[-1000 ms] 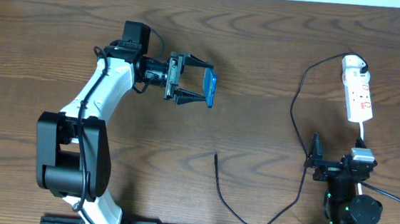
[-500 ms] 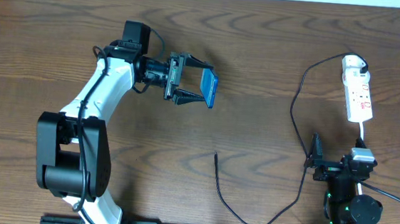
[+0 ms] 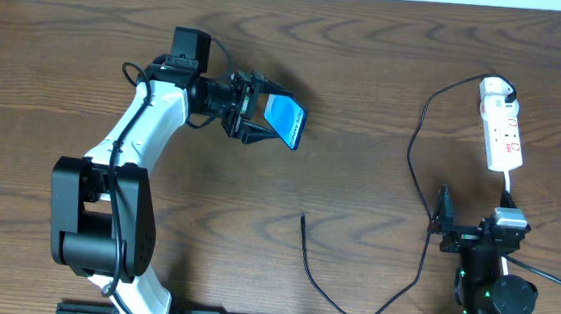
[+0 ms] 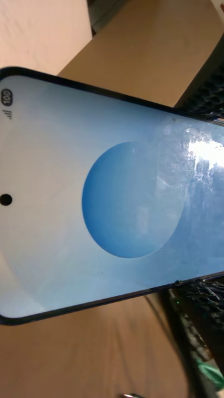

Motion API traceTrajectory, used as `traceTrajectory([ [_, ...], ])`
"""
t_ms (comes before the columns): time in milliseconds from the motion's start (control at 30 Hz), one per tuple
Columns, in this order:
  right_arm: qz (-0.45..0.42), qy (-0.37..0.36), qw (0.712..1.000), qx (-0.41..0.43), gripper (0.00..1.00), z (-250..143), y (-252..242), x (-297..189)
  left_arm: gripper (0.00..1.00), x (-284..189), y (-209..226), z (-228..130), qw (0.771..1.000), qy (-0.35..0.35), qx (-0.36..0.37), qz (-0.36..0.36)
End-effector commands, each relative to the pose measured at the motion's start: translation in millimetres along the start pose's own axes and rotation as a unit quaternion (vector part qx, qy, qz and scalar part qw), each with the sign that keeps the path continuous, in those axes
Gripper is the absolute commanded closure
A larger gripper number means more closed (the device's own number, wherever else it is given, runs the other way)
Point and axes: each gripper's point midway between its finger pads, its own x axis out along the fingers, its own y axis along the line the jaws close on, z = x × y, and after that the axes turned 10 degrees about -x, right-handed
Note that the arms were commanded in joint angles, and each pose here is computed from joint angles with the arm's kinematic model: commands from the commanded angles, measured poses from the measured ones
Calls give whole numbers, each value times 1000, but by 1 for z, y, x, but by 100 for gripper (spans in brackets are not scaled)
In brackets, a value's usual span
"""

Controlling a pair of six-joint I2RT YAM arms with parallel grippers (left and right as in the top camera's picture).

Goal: Plug charger to phone and switch on socket
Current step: 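Lift the phone with the left gripper and carry it rightward, then move the right gripper toward the phone held by the left gripper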

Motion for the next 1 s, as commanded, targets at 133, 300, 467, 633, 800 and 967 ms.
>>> traceTrajectory([
  [133,-16,-27,999,-8,1,13,-6,0,93,-8,-26,-11,997,-7,69,-32],
  [300,14,-92,996,-15,1,44,4,-4,93,-8,-31,-10,996,-9,82,-39],
  [467,37,-109,993,2,1,62,10,-8,93,-9,-41,-10,993,-11,101,-54],
  [633,39,-62,997,1,1,77,6,-4,93,-9,-44,-10,992,-12,110,-59],
  [800,84,-6,996,-11,1,104,13,16,92,-10,-48,-10,991,-14,120,-64],
  [967,226,60,972,17,1,137,49,56,93,-11,-58,-11,989,-15,125,-80],
])
